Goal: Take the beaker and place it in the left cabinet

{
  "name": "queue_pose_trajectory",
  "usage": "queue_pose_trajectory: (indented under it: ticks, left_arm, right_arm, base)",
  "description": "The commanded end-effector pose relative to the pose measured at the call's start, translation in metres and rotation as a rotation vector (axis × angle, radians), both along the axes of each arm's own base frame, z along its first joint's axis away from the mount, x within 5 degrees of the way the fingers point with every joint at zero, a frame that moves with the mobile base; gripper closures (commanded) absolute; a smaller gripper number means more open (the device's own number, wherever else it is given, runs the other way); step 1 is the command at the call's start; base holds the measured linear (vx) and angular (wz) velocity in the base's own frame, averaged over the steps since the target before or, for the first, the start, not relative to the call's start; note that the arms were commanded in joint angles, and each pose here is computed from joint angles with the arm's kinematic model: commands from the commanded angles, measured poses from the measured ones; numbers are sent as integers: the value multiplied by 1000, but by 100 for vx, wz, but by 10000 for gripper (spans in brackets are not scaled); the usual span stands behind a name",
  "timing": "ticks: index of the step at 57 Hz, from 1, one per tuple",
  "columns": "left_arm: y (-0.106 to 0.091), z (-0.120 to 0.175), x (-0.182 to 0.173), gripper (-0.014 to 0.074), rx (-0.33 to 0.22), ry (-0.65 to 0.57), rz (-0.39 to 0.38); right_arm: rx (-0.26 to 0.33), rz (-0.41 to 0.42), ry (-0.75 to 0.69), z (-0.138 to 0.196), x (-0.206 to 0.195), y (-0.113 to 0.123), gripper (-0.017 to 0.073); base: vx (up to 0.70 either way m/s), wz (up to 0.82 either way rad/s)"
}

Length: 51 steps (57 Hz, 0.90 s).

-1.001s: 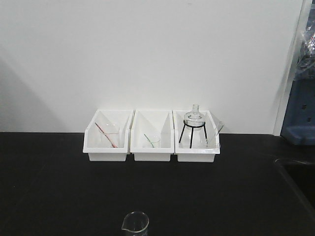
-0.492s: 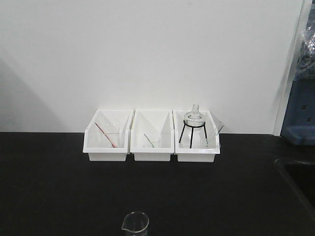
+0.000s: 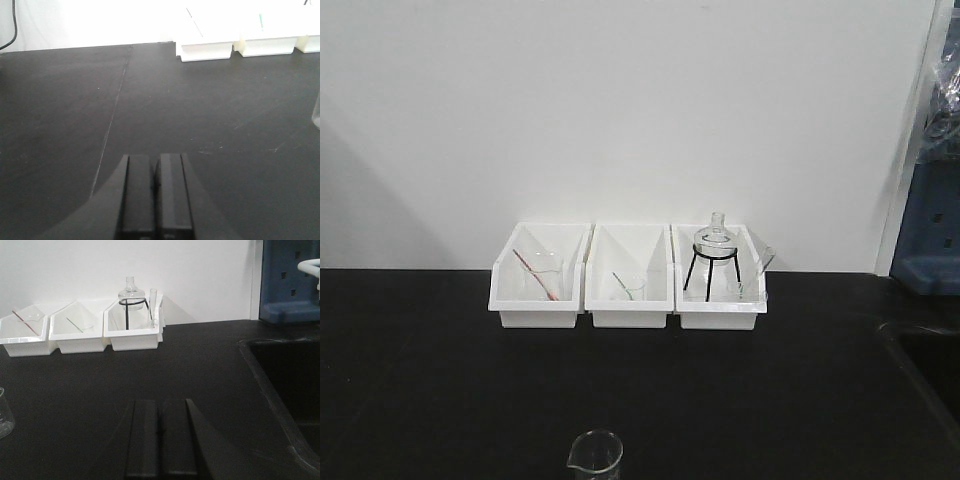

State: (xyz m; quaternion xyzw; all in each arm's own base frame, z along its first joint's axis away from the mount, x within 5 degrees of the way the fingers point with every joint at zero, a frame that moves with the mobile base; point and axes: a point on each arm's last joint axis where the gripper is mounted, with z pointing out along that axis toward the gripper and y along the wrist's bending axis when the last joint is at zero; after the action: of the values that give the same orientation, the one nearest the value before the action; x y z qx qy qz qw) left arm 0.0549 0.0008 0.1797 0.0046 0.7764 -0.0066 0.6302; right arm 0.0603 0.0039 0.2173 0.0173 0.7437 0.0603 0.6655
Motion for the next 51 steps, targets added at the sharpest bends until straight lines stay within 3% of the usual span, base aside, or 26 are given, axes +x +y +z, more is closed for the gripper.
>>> queue_pose_trajectory:
  ticks: [1,21,36,51]
  left_arm:
    - [-2,12,0,590,-12,-108,-21]
    - [-2,12,0,590,-12,-108,-21]
    - [-2,12,0,590,-12,-108,-21]
    - [-2,12,0,590,-12,-108,-21]
  right_arm:
    - [-1,-4,-68,24,7,0,563]
    - [-133,32,55,17,47,5,540]
    - [-114,74,16,12,76,11,470]
    - [-93,100,79,-9,103,15,322]
  base:
    - [0,0]
    - [0,0]
    - [0,0]
    - [0,0]
